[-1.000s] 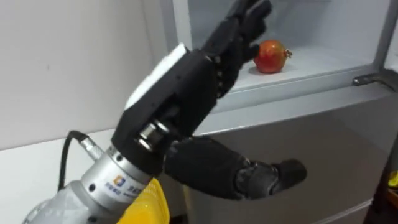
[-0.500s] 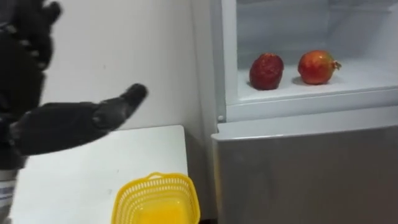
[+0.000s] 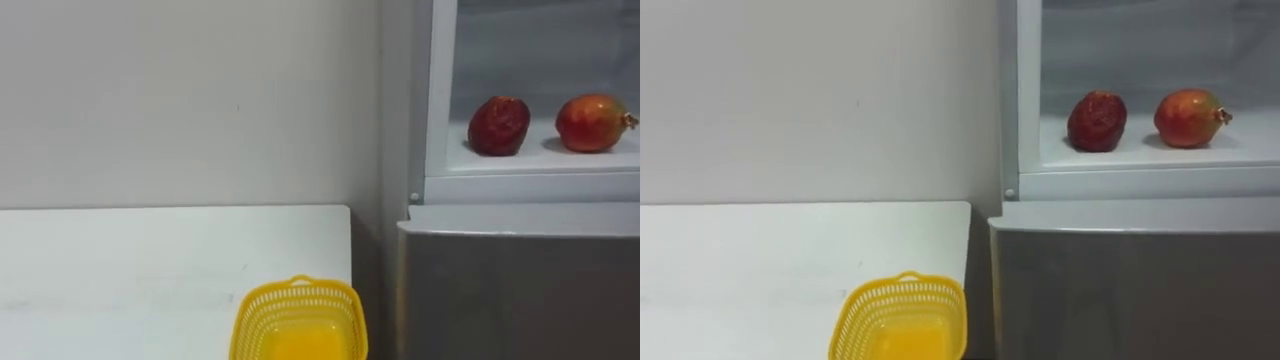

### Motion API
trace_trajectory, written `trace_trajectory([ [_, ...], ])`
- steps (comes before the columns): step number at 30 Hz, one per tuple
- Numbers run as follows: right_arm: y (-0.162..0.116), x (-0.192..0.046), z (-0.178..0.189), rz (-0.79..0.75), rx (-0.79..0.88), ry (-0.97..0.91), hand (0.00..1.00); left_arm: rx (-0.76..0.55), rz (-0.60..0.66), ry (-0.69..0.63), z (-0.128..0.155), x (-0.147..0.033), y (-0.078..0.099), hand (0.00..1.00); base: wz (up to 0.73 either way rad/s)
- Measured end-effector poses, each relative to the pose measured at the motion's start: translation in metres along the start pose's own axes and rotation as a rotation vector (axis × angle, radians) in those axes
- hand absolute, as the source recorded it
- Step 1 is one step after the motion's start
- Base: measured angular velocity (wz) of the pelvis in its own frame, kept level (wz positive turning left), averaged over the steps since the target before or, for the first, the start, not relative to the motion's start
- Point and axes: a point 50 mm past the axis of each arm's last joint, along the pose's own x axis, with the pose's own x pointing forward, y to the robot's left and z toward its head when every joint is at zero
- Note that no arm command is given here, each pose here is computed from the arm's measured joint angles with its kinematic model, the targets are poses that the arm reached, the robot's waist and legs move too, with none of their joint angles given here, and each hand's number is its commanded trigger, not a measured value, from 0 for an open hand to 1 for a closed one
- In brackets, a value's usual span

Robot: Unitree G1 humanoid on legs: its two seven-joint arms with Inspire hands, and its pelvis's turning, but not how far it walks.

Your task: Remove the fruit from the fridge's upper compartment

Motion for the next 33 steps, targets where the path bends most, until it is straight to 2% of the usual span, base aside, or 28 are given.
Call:
trace_trajectory([
  [2,-0.005,0.0,-0.001,-0.008,0.006,0.018,0.0,0.033,0.14,0.196,-0.041,0.001,0.029,0.0,0.02],
  [3,-0.005,0.0,-0.002,-0.005,0.005,0.022,0.0,0.052,0.168,0.249,-0.053,-0.001,0.036,0.0,0.0],
  [4,-0.004,0.0,-0.001,0.007,0.002,0.023,0.0,0.097,0.218,0.356,-0.078,-0.008,0.05,0.0,0.0],
  [5,-0.002,0.0,0.001,0.021,-0.001,0.019,0.0,0.166,0.246,0.459,-0.102,-0.021,0.062,0.0,0.0],
  [6,-0.002,0.0,0.0,0.027,-0.005,0.024,0.0,0.215,0.249,0.512,-0.114,-0.029,0.07,0.0,0.0],
  [8,0.001,0.0,-0.001,0.049,-0.016,0.028,0.0,0.344,0.26,0.712,-0.153,-0.062,0.092,0.0,0.0],
  [11,0.005,0.0,0.0,0.064,-0.026,0.032,0.0,0.457,0.236,0.882,-0.179,-0.095,0.112,0.0,0.04],
  [13,0.005,0.0,0.0,0.063,-0.019,0.036,0.0,0.502,0.227,0.961,-0.189,-0.109,0.12,0.0,0.06],
  [17,0.009,-0.001,-0.006,0.077,-0.011,0.055,0.0,0.575,0.191,1.06,-0.197,-0.125,0.133,0.0,-0.03],
  [21,0.012,-0.001,-0.003,0.09,-0.009,0.048,0.0,0.71,0.064,1.098,-0.202,-0.131,0.133,0.0,-0.11],
  [24,0.012,-0.001,0.003,0.086,-0.006,0.024,0.0,0.885,-0.098,1.089,-0.204,-0.134,0.131,0.0,-0.08],
  [26,0.01,-0.002,0.013,0.067,0.0,-0.021,0.0,0.979,-0.211,1.067,-0.206,-0.132,0.122,0.0,-0.11],
  [30,0.0,-0.006,0.045,0.002,0.057,-0.169,0.0,1.014,-0.294,1.044,-0.209,-0.131,0.11,0.0,-0.22],
  [33,-0.007,-0.019,0.075,-0.047,0.145,-0.35,0.0,1.066,-0.385,1.017,-0.21,-0.131,0.103,0.0,-0.23],
])
